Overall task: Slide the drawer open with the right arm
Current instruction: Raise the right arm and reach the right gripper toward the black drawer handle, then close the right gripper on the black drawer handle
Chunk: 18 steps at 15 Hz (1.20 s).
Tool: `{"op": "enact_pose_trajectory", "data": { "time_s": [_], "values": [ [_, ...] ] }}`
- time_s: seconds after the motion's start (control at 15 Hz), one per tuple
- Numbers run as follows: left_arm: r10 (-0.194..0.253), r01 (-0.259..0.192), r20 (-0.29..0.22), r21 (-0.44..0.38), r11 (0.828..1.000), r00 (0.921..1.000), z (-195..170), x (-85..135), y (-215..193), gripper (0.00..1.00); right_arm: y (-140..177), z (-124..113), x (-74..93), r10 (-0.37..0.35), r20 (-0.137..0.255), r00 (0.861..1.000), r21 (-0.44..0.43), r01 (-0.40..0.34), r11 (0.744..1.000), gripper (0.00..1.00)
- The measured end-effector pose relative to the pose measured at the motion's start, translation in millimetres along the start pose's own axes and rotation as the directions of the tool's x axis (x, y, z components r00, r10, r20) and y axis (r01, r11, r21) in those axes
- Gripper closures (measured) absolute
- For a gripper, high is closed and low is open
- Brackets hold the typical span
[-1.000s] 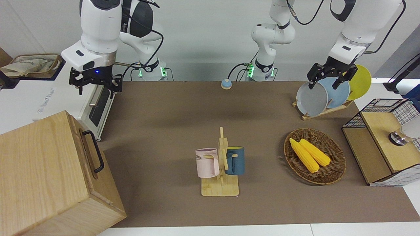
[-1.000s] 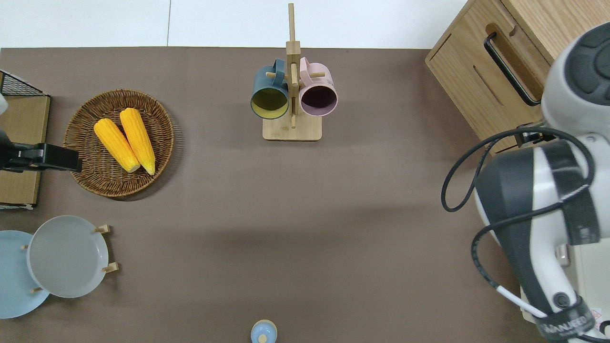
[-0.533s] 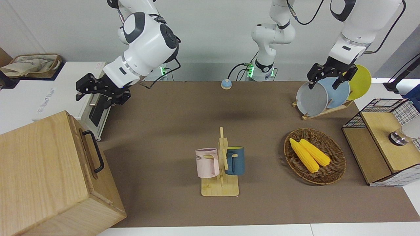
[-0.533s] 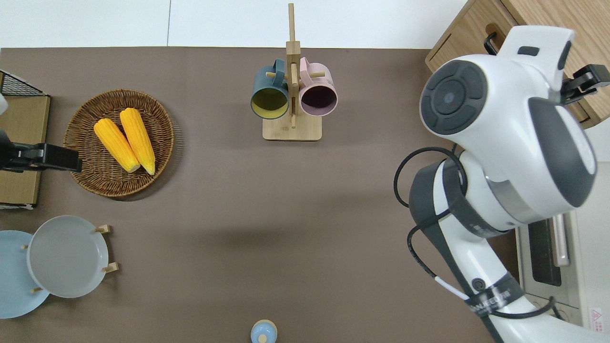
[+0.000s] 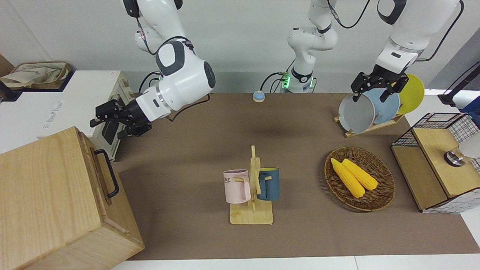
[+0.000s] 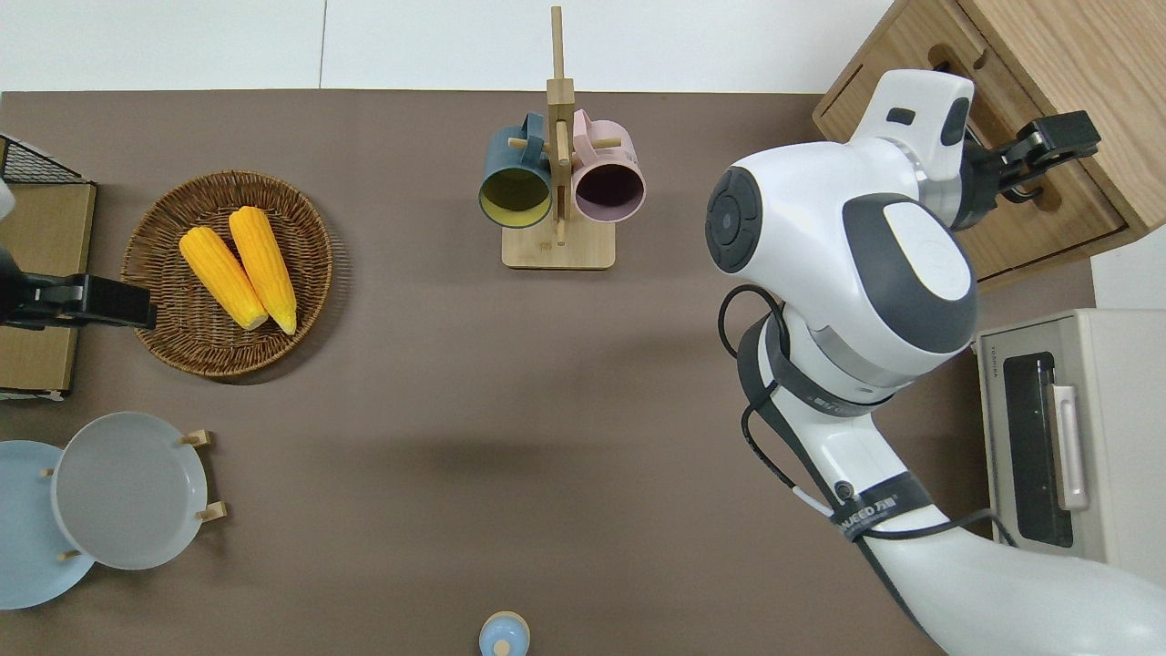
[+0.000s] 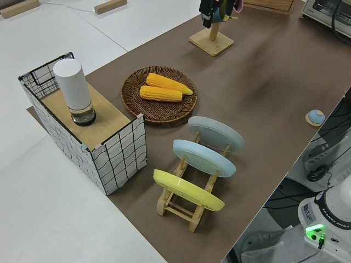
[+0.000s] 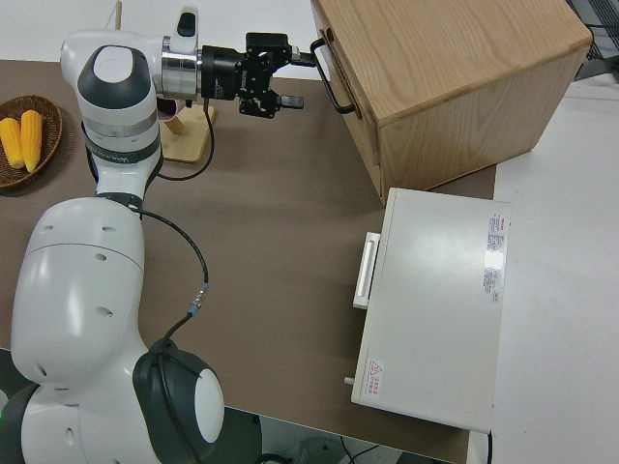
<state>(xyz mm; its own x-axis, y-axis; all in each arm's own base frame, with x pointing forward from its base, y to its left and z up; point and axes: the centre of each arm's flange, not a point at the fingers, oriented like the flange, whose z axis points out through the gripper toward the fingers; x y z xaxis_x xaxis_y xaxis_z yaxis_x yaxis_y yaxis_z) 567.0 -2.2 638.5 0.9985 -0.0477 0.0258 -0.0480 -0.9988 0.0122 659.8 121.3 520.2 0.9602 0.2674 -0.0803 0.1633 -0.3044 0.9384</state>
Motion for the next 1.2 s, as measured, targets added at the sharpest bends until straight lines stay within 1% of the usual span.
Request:
{"op": "enact_pose_trajectory", "data": {
  "time_s": [0.27,0.33,0.47,0.67,0.8,1.2],
  "values": [
    [0.0,0.0,0.0,0.0,1.0,1.0,0,0,0,0.0,-25,6,13.7,0.011,-0.016,1.0,-0.079,-0.013,0.997,0.01],
    [0.0,0.0,0.0,0.0,1.0,1.0,0,0,0,0.0,-32,6,17.4,0.013,-0.027,1.0,-0.1,-0.016,0.995,0.01],
    [0.0,0.0,0.0,0.0,1.0,1.0,0,0,0,0.01,-50,5,24.7,0.012,-0.063,0.998,-0.134,-0.021,0.991,0.01],
    [0.0,0.0,0.0,0.0,1.0,1.0,0,0,0,0.0,-71,14,31.9,-0.002,-0.124,0.992,-0.197,-0.022,0.98,0.01],
    [0.0,0.0,0.0,0.0,1.0,1.0,0,0,0,0.01,-79,23,34.7,-0.017,-0.148,0.989,-0.223,-0.017,0.975,0.01],
    [0.0,0.0,0.0,0.0,1.0,1.0,0,0,0,0.01,-90,46,42.6,-0.041,-0.198,0.979,-0.269,-0.014,0.963,0.02]
  ]
}}
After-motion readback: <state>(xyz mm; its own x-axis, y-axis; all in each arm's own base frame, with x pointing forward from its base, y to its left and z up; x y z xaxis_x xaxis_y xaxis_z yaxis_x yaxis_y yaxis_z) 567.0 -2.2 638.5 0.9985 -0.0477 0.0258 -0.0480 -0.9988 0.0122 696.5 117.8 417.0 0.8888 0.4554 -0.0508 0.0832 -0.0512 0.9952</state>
